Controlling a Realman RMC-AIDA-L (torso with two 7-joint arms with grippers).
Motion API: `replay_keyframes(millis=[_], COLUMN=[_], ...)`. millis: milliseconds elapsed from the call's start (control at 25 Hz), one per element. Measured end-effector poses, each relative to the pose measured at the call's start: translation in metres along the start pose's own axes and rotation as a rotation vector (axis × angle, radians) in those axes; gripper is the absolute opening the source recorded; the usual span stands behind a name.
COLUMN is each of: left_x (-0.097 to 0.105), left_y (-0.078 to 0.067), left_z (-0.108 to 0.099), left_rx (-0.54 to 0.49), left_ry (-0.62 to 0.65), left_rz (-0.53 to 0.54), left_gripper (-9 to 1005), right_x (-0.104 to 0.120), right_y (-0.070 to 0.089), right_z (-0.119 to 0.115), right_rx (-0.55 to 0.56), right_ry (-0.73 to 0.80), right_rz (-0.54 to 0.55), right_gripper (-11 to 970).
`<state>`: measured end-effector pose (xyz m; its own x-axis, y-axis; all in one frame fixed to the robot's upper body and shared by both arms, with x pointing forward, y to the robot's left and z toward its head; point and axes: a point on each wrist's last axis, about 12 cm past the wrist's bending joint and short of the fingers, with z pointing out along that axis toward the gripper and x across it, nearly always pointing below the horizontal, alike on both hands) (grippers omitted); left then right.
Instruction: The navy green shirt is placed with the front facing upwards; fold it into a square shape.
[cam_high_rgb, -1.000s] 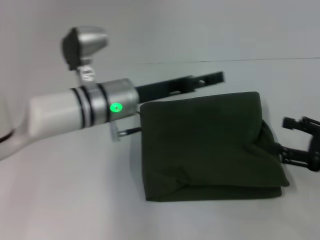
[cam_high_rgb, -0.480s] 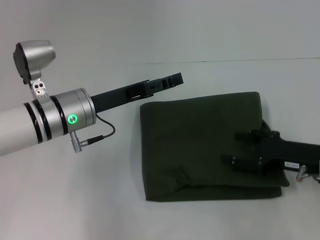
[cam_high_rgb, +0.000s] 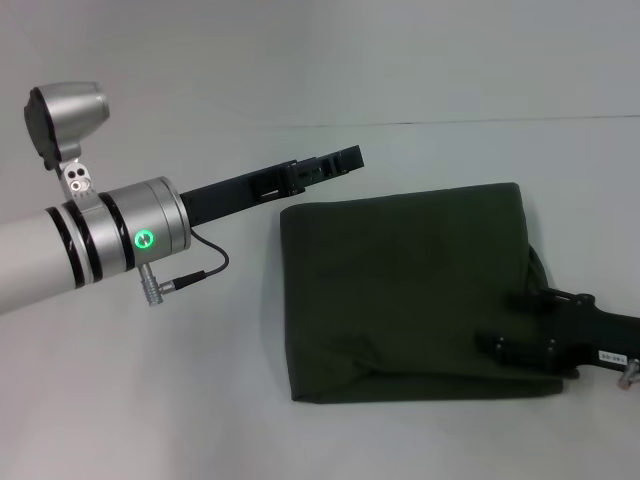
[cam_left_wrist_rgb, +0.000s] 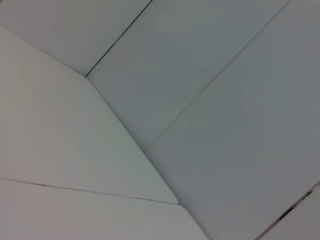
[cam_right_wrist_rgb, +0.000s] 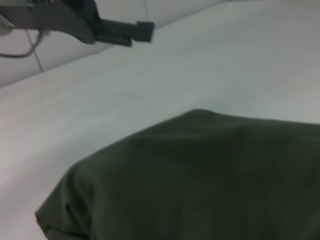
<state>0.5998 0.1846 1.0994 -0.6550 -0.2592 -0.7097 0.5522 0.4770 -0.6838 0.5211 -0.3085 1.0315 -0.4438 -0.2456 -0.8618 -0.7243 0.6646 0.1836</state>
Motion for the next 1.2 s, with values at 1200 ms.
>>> replay_keyframes(millis=[1200], left_x=[0.005], left_y=[0.010], left_z=[-0.009], left_rx=[-0.053], left_ry=[0.026], left_rz=[0.015], left_gripper=[887], right_x=[-0.041], right_y=[-0.039], right_z=[0.037], right_rx=[0.283], right_ry=[-0.044], right_rz=[0.090], right_gripper=[882])
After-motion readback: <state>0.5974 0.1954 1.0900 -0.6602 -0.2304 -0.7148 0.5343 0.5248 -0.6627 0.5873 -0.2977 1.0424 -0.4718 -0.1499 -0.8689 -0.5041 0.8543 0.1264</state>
